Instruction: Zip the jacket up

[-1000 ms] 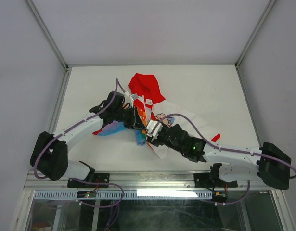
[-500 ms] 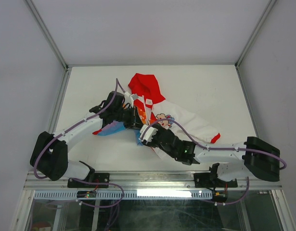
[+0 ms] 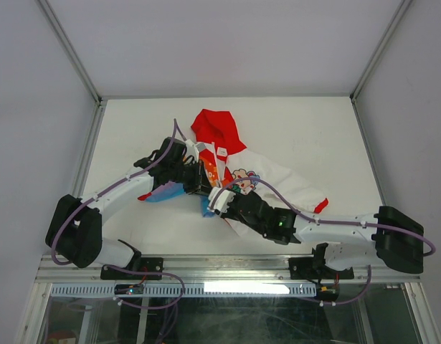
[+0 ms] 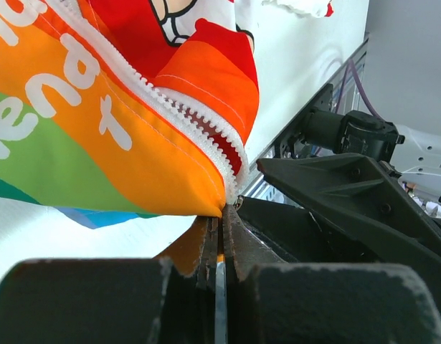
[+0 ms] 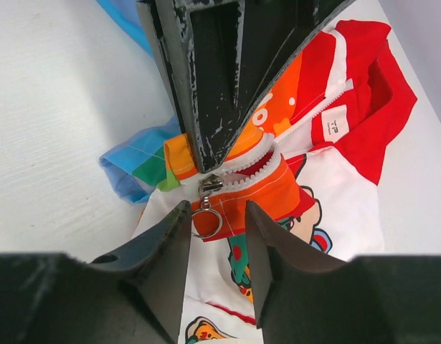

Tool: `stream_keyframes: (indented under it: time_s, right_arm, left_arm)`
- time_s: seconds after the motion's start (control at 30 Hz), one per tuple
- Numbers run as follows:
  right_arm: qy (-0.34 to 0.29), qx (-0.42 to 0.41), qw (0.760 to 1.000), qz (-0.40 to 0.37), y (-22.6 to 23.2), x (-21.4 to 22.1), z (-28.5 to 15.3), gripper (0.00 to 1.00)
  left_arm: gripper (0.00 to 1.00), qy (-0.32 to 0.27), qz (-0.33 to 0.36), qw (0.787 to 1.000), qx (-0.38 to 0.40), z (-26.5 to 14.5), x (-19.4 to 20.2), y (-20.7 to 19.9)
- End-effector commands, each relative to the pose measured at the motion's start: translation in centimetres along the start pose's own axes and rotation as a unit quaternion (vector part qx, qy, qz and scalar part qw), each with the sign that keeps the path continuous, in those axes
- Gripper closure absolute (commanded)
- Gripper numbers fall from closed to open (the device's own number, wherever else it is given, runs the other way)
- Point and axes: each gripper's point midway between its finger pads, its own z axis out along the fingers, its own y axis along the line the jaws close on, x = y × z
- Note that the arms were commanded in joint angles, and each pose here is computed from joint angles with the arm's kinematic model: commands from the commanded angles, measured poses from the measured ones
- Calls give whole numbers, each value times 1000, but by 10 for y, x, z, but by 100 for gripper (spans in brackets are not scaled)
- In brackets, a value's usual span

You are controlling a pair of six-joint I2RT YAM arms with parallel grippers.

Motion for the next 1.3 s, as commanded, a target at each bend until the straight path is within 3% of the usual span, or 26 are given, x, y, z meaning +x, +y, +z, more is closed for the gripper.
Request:
stream_keyframes:
  time_s: [0.0, 0.3, 0.37, 0.53, 0.63, 0.9, 1.27]
  right_arm:
    - [-48, -3, 999, 21, -8, -39, -4, 63]
    - [-45, -5, 998, 37, -11, -40, -1, 77]
    - [-45, -13, 998, 40, -8, -40, -1, 74]
    - [-40, -34, 998, 45, 1, -33, -3, 53]
    - [-31, -38, 998, 46, 5, -26, -2, 47]
    - [-1, 9, 999, 45, -3, -9, 12, 48]
    - [-12, -5, 999, 34, -7, -18, 0, 59]
  left_arm:
    - [100, -21, 15, 1000, 9, -7, -15, -12]
    - [100, -19, 21, 1000, 6, -10, -12, -11]
    - [100, -20, 20, 1000, 5, -10, -13, -11]
    - [100, -20, 17, 1000, 4, -9, -13, -10]
    - [100, -21, 18, 1000, 5, -10, -13, -11]
    - [100, -19, 18, 1000, 7, -10, -12, -12]
    - [100, -18, 21, 1000, -15, -8, -11, -2]
